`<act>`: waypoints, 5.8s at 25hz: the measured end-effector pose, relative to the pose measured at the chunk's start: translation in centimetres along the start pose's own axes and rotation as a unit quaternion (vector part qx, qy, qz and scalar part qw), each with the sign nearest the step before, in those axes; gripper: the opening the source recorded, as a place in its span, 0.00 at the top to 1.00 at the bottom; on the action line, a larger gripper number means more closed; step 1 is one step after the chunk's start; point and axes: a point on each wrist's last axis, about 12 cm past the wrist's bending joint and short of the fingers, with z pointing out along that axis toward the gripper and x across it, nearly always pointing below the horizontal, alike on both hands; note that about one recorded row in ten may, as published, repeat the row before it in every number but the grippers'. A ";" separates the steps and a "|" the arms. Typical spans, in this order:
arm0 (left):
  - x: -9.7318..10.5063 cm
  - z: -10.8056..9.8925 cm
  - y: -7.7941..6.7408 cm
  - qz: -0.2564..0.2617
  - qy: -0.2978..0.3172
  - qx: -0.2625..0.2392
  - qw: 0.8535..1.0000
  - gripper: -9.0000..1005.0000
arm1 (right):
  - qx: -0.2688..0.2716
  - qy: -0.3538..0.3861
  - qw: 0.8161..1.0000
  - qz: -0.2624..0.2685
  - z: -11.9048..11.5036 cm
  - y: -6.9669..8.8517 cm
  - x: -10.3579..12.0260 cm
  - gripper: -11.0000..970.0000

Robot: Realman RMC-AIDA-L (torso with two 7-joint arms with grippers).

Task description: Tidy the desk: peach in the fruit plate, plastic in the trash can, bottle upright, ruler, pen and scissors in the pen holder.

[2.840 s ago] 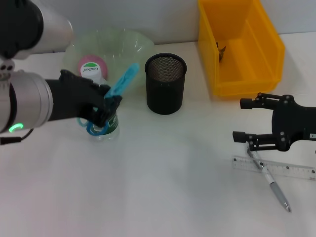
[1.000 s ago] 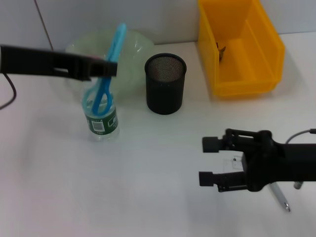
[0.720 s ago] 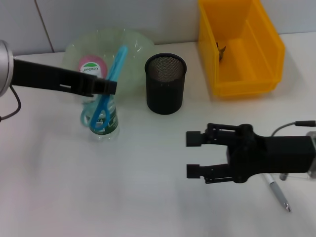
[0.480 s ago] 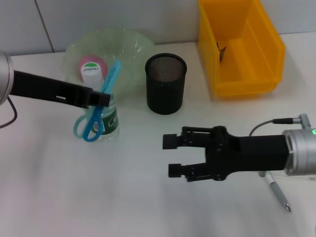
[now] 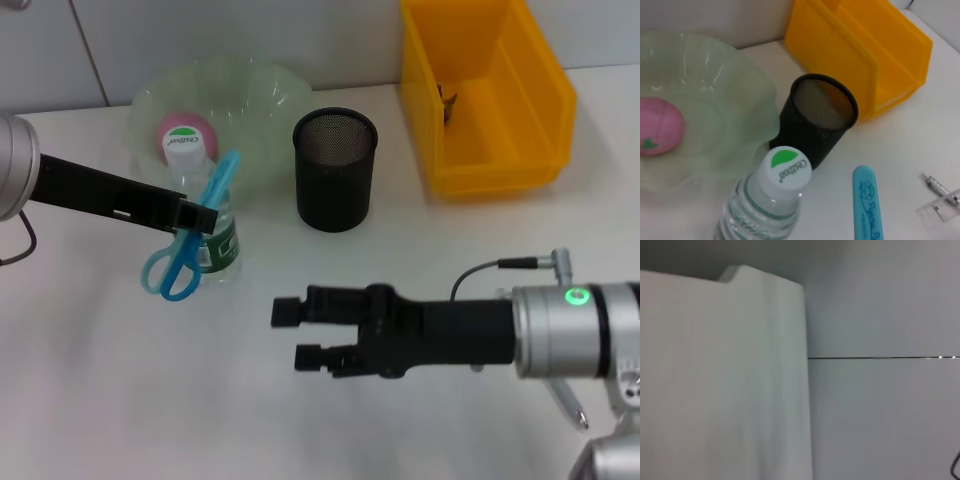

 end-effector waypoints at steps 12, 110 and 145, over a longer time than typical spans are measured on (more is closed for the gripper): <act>-0.2 0.5 0.1 0.001 0.008 -0.011 1.000 0.76 | 0.010 0.061 0.996 -0.062 2.5 0.4 -2.5 0.17; 0.1 1.9 -0.7 0.010 0.038 0.024 0.999 0.76 | 0.016 0.157 0.980 -0.123 8.8 -1.8 -3.5 0.92; 0.1 -4.2 -1.5 0.070 -0.081 -0.037 0.994 0.21 | 0.034 0.207 0.978 0.016 6.7 -0.5 -2.6 0.92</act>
